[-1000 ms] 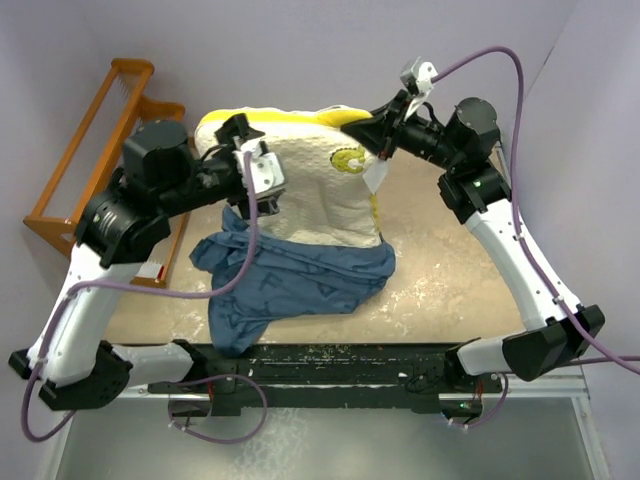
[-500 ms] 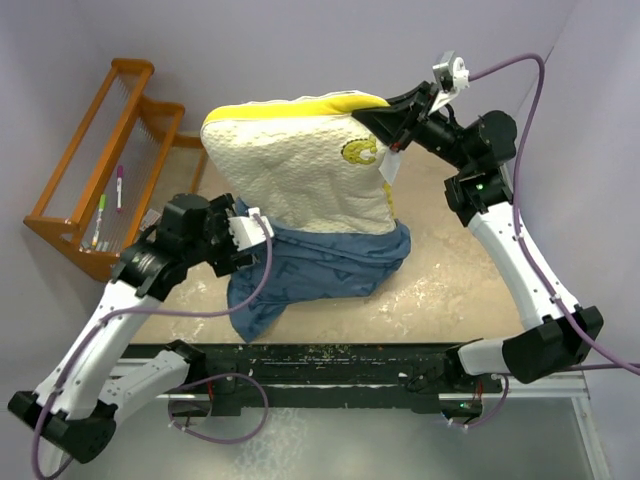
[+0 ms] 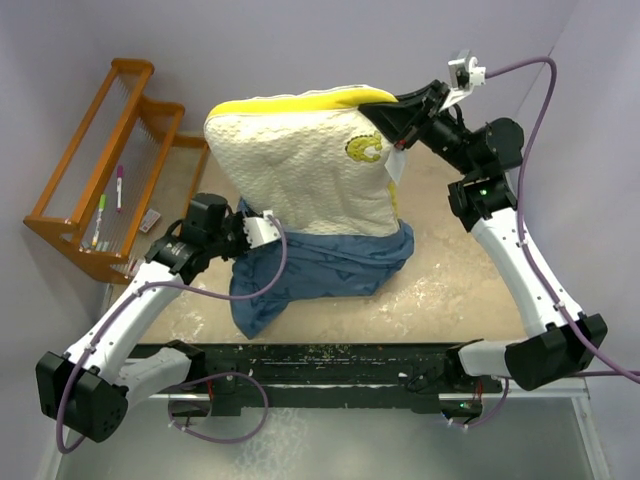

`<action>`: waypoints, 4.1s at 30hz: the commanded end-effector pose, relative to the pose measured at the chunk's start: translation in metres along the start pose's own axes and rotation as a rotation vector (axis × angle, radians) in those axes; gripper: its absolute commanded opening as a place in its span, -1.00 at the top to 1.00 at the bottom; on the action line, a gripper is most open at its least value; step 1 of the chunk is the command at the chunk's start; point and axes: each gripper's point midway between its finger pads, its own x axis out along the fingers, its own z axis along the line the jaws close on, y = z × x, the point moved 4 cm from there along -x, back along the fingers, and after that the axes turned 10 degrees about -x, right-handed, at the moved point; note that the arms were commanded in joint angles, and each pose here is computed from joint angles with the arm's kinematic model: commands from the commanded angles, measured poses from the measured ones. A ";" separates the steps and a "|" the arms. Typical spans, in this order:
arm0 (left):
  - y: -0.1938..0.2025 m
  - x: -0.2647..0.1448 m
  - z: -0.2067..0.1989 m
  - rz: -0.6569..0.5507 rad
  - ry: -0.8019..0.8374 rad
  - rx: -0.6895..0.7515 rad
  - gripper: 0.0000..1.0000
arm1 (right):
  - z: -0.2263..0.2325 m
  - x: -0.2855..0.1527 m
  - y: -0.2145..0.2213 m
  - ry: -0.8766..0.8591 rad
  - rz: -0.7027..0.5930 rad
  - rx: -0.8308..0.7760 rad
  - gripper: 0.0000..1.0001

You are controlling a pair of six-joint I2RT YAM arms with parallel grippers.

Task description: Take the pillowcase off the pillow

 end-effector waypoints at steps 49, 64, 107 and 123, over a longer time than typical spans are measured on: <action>0.135 0.007 0.040 0.299 -0.135 -0.115 1.00 | -0.094 -0.192 -0.240 0.918 -1.012 -0.201 1.00; 0.015 -0.035 0.070 -0.074 0.038 -0.309 -0.77 | -0.079 -0.130 -0.216 0.597 -0.837 -0.146 1.00; -0.046 -0.070 0.131 -0.209 -0.239 -0.402 -0.98 | -0.153 -0.207 0.128 1.432 0.144 -0.013 -0.99; -0.004 -0.032 0.149 -0.251 -0.346 -0.699 -0.98 | -0.106 -0.353 0.084 1.967 0.243 -0.177 -1.00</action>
